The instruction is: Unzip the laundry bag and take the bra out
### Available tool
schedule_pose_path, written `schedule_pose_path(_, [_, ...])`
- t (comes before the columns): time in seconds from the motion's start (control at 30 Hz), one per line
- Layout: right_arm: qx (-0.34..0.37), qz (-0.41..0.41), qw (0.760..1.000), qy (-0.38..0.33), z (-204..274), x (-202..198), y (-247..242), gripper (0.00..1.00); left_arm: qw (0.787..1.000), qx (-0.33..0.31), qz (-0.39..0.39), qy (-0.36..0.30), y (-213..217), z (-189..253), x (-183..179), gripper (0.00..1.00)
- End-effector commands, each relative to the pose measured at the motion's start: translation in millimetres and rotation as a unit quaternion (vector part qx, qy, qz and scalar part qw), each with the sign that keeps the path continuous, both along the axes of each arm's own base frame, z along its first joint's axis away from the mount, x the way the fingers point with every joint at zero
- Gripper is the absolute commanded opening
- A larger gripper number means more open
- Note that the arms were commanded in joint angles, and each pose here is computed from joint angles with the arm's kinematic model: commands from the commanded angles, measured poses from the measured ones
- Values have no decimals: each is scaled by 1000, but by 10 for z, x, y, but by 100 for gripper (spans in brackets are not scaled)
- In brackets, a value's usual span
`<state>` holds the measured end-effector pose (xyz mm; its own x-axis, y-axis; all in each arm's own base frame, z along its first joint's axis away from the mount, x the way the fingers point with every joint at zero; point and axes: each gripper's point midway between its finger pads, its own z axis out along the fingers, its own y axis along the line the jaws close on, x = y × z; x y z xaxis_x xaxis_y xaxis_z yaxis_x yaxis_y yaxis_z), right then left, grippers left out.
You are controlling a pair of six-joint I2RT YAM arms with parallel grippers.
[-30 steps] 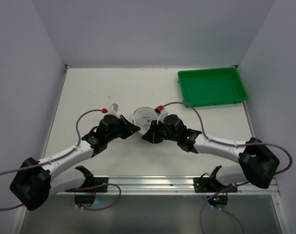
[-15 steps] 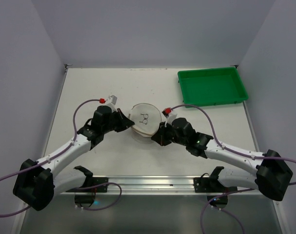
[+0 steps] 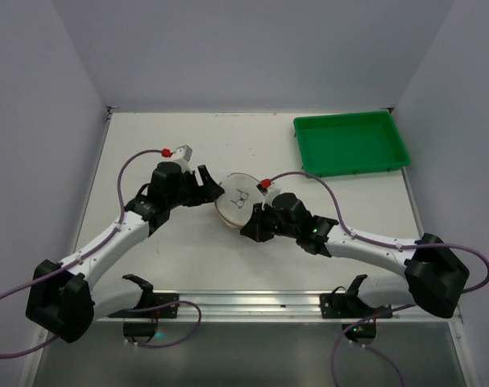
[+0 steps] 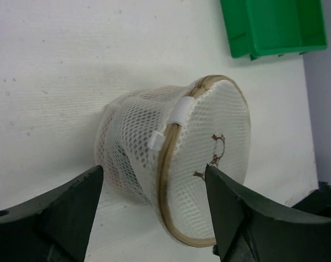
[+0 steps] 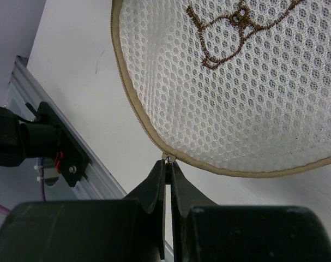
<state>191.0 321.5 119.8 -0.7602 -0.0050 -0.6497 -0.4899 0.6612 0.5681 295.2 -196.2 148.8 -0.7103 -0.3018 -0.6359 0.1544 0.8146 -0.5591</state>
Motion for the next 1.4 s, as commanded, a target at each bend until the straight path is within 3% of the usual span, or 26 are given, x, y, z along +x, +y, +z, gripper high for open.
schedule_pose_path(0.0, [73, -12, 997, -15, 471, 158, 292, 0, 998, -46, 46, 2, 87, 114, -107, 80])
schedule_pose_path(0.13, [73, -17, 997, -11, 447, 241, 405, 0, 989, -127, 64, 30, 7, 30, -311, 78])
schedule_pose_path(0.33, [68, -14, 998, -2, 381, 253, 494, 0, 988, -144, 47, 31, -271, 47, -459, 67])
schedule_pose_path(0.47, [57, -14, 998, -2, 310, 230, 446, 0, 987, -145, 48, 37, -361, 12, -424, 53])
schedule_pose_path(0.57, [37, -18, 999, -5, 207, 197, 333, 0, 988, -144, 50, 34, -371, -1, -394, 32])
schedule_pose_path(0.6, [28, -21, 999, -10, 168, 183, 267, 0, 988, -141, 50, 31, -366, 8, -385, 17])
schedule_pose_path(0.67, [13, -25, 1000, -9, 101, 143, 169, 0, 991, -123, 54, 27, -318, -6, -373, 0])
schedule_pose_path(1.0, [-25, -34, 998, -46, 129, 28, -233, 0, 999, -27, 47, 3, -54, 40, -225, 0])
schedule_pose_path(1.2, [-5, 17, 999, -36, 200, -100, -78, 0, 996, 77, -11, -54, 67, 194, 72, 0])
schedule_pose_path(1.3, [12, 25, 999, -32, 266, -89, 51, 0, 992, 98, -24, -78, 82, 262, 214, 0])
schedule_pose_path(1.33, [20, 27, 999, -33, 301, -73, 94, 0, 992, 99, -27, -78, 85, 270, 235, 2])
schedule_pose_path(1.37, [26, 28, 999, -33, 332, -64, 134, 0, 992, 97, -30, -76, 78, 275, 241, 14])
